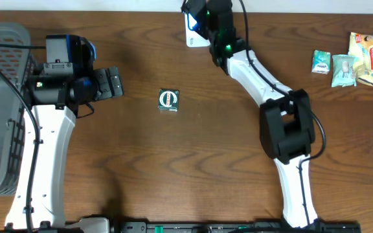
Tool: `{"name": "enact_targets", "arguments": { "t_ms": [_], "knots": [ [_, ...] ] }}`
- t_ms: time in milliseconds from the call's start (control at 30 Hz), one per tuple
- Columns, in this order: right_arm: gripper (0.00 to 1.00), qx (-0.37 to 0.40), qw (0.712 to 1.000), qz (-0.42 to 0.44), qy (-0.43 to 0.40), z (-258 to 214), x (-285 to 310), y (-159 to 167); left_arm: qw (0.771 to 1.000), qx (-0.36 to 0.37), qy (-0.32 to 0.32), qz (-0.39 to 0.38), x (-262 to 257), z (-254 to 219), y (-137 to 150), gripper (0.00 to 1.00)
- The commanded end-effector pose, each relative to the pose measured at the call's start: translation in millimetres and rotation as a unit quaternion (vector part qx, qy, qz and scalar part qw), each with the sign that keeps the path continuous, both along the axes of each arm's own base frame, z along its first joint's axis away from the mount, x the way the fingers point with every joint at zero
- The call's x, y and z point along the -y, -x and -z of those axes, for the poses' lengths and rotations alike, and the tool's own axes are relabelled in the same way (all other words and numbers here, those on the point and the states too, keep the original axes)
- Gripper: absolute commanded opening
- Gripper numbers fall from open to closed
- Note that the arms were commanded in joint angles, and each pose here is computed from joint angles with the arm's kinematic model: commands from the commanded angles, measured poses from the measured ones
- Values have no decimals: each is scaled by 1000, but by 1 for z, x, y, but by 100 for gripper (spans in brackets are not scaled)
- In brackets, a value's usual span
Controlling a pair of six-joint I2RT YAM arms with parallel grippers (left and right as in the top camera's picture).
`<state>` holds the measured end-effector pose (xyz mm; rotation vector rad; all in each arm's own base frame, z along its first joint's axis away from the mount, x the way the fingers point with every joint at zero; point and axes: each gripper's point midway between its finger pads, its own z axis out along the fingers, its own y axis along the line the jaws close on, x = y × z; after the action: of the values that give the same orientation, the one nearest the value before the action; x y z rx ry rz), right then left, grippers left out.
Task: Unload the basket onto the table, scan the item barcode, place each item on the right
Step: 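Raise the orange snack box up in front of the scanner, then carry the snack box to the right table edge and release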
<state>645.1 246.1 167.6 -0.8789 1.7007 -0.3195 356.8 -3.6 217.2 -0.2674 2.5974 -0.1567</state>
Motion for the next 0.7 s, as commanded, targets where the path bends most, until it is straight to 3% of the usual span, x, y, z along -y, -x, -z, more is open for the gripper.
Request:
{"name": "enact_targets", "arguments": {
  "t_ms": [0, 100, 300, 467, 567, 667],
  "knots": [
    [1, -9, 999, 24, 36, 26, 10, -8, 1000, -1, -4, -3, -3, 0, 1, 98],
    [1, -7, 997, 56, 48, 28, 23, -11, 1000, -1, -4, -3, -3, 0, 1, 98],
    [1, 7, 992, 112, 62, -12, 47, -16, 1000, -1, -4, -3, -3, 0, 1, 98],
    [1, -15, 981, 178, 75, -43, 106, -13, 1000, -1, -4, -3, -3, 0, 1, 98],
    [1, -41, 942, 307, 132, -42, 196, -2, 1000, -1, -4, -3, -3, 0, 1, 98],
    [1, -108, 907, 370, 172, -19, 268, 18, 1000, -1, -4, -3, -3, 0, 1, 98]
  ]
}}
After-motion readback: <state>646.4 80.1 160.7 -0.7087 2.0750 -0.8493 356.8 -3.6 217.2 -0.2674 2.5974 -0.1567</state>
